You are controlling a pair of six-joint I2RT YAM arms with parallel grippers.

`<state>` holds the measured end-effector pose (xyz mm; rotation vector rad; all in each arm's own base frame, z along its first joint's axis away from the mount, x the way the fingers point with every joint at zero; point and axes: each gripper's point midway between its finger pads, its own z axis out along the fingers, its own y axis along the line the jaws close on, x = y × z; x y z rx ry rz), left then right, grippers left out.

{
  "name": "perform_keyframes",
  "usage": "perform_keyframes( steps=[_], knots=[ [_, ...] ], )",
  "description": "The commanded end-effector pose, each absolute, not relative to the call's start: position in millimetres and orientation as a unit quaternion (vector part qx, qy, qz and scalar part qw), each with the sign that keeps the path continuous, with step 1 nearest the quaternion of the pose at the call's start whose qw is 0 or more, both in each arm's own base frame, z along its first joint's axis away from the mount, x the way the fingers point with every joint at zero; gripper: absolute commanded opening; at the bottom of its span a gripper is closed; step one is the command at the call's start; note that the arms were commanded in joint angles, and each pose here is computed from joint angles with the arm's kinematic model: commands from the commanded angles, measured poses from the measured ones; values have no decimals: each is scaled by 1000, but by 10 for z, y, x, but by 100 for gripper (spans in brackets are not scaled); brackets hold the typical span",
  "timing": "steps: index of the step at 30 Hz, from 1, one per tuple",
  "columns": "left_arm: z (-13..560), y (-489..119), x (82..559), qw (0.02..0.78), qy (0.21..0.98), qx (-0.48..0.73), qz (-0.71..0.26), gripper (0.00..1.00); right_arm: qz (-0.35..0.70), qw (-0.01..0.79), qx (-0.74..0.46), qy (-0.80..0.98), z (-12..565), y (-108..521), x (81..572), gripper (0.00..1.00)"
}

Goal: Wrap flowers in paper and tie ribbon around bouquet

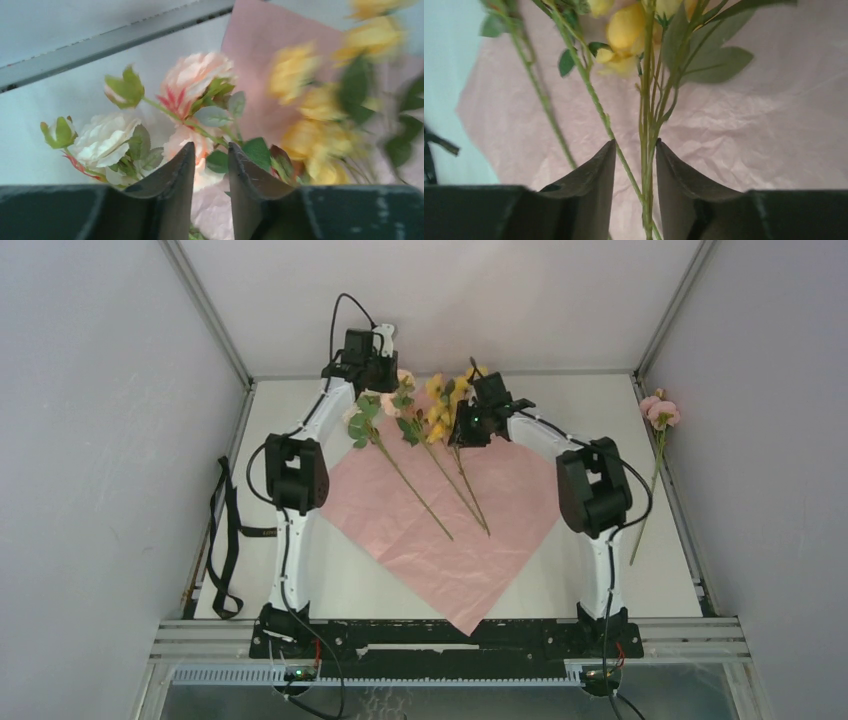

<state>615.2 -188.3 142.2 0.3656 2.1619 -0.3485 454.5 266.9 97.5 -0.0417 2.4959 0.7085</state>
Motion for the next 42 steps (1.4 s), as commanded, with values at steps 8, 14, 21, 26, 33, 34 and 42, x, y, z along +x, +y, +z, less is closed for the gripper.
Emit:
perform_keyframes(
  steps=[8,14,21,26,33,34,42],
  knots=[
    [1910,-1477,5333,411,870,266,-60,64,187,275,-43,942,1004,2344,4409,58],
    [1090,-1202,4722,304,905,297,-23,33,182,254,-15,950,693,2152,4063,45],
    [570,-1333,4802,254,919,301,-6,25,184,213,-25,959,278,2341,3954,20],
    [424,-1539,4749,225,899,372,44,28,201,212,-41,956,266,2558,3887,19],
    [376,-1859,4619,201,871,443,63,28,231,206,-57,949,338,2774,3789,19],
    [440,-1946,4616,214,869,443,48,29,235,207,-59,948,357,2793,3783,19],
    [590,-2088,4617,230,865,444,26,29,223,232,-53,945,733,2544,3817,21]
  ],
)
